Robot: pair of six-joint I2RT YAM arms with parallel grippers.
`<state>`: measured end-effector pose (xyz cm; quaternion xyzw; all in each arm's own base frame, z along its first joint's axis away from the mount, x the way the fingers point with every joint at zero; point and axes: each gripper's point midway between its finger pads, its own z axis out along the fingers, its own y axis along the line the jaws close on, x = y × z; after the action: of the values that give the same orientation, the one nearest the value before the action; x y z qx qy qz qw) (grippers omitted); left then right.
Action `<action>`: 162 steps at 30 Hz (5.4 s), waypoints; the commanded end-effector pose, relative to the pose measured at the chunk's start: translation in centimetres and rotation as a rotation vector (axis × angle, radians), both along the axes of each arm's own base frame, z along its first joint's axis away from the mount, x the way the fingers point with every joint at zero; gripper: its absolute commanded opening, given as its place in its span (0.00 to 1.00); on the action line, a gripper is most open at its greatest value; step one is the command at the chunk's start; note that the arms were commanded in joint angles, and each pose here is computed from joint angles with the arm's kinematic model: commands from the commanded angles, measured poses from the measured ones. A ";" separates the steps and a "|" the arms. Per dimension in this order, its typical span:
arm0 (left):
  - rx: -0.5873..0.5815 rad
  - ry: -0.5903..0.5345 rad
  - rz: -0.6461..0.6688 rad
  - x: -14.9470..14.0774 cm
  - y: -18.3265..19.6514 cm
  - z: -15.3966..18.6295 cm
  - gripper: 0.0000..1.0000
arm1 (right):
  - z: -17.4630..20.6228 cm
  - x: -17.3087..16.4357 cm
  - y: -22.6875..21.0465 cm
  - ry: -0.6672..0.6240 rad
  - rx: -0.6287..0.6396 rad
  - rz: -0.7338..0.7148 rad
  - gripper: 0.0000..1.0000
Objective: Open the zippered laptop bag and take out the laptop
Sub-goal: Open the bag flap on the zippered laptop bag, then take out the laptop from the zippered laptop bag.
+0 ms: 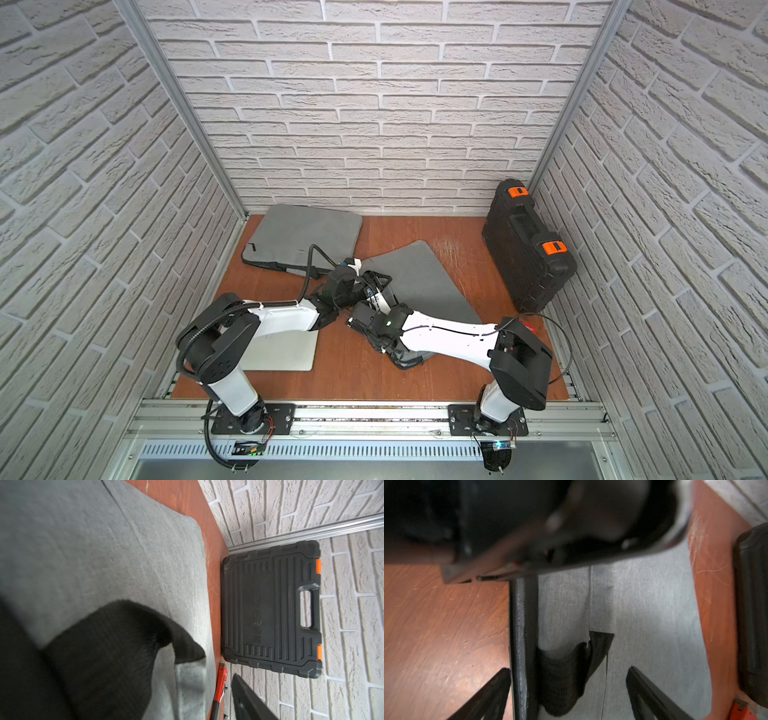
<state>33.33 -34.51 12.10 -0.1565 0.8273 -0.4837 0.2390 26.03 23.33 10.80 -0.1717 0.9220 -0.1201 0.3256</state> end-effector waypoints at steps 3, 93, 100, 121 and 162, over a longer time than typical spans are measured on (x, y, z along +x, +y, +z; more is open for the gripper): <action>-0.089 -0.113 -0.001 0.5 0.3 4.8 0.68 | -0.2 0.8 -1.4 -0.070 -0.076 -0.052 0.88; -0.218 0.003 0.006 -0.7 -2.3 -3.6 0.44 | 9.4 2.2 -0.7 -0.202 0.368 -0.090 0.06; -0.264 -0.017 -0.001 0.0 -3.3 -3.8 0.35 | 9.0 2.3 0.0 -0.189 0.391 -0.074 0.06; -0.320 -0.088 -0.016 0.5 -2.9 -0.4 0.00 | 6.8 3.2 -1.0 -0.165 0.353 -0.116 0.06; -0.091 -0.090 -0.041 -7.2 10.7 7.6 0.00 | -0.6 21.5 -6.1 -0.044 0.308 -0.319 0.06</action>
<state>25.72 -22.61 14.38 -0.1775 0.8423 -0.4601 0.2175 45.60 16.01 9.45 0.0479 0.9432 -0.0659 0.3219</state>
